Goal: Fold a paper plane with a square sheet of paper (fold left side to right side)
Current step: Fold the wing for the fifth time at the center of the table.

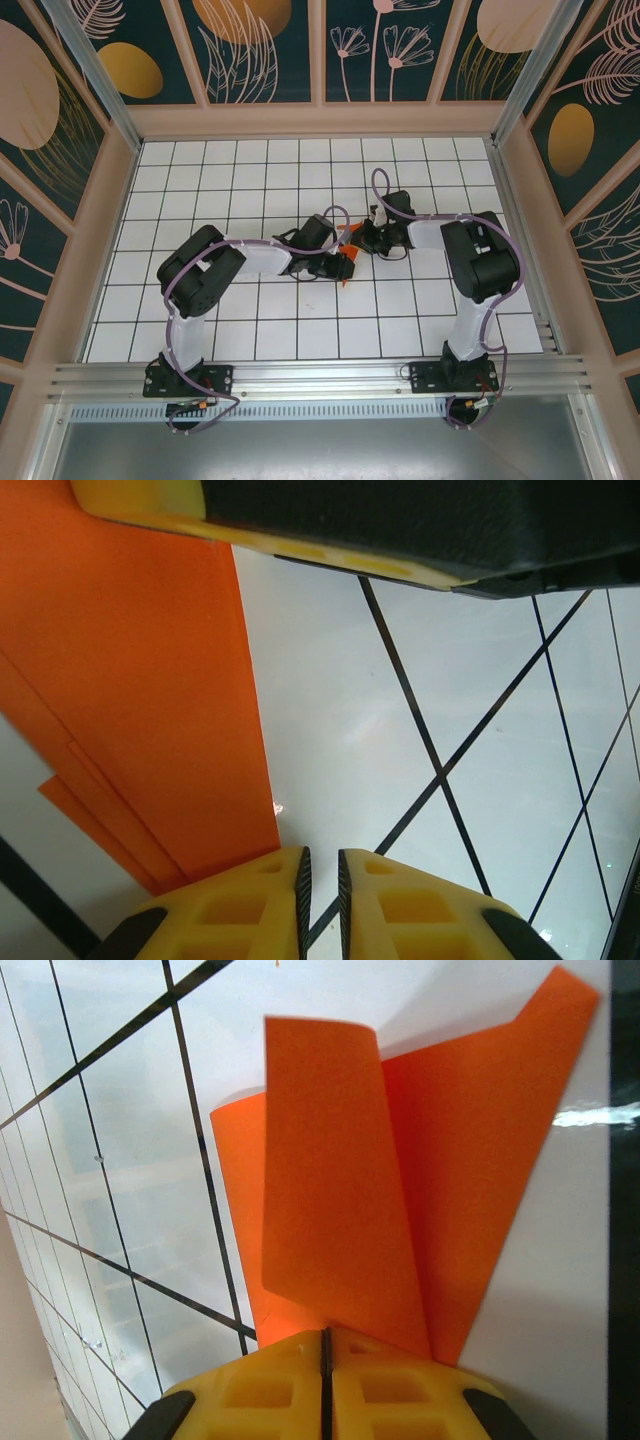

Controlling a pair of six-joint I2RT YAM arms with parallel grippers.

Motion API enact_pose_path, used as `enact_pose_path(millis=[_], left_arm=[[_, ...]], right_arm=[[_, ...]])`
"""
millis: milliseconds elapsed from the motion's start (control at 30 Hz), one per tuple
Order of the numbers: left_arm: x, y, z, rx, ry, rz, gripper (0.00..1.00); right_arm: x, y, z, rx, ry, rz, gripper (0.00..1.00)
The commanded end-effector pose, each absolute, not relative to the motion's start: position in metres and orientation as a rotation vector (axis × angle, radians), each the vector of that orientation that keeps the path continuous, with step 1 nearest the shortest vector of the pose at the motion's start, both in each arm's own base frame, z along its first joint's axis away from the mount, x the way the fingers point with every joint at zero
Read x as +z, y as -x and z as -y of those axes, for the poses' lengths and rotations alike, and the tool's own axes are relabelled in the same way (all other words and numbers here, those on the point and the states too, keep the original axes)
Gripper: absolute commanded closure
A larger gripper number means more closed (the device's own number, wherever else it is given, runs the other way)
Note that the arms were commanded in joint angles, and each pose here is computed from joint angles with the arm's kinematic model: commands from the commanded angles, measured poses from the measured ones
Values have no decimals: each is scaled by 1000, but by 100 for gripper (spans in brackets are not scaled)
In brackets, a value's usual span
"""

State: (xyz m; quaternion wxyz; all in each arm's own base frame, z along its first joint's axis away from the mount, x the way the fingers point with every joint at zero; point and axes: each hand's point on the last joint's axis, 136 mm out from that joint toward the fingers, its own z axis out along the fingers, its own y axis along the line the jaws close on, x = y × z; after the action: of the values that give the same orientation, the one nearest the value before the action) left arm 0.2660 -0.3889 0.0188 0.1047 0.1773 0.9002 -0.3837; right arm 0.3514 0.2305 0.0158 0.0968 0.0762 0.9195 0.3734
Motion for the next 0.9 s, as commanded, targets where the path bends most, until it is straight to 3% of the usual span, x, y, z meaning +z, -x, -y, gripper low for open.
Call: enact_pose_path(millis=[0,567,867], left_arm=[[-16,-227,369,-1056,-556,-2823,82],[-18,-166,348,-1023,-771,-2911,84],[41,-192,366,-1119,-727,-2730,85]], right_arm=[[-29,-322,-207,946,-322,-2899,89],[-27,-321,-204,926,-332,-2899,89],[-25,-321,-206,934,-326,-2895,89]])
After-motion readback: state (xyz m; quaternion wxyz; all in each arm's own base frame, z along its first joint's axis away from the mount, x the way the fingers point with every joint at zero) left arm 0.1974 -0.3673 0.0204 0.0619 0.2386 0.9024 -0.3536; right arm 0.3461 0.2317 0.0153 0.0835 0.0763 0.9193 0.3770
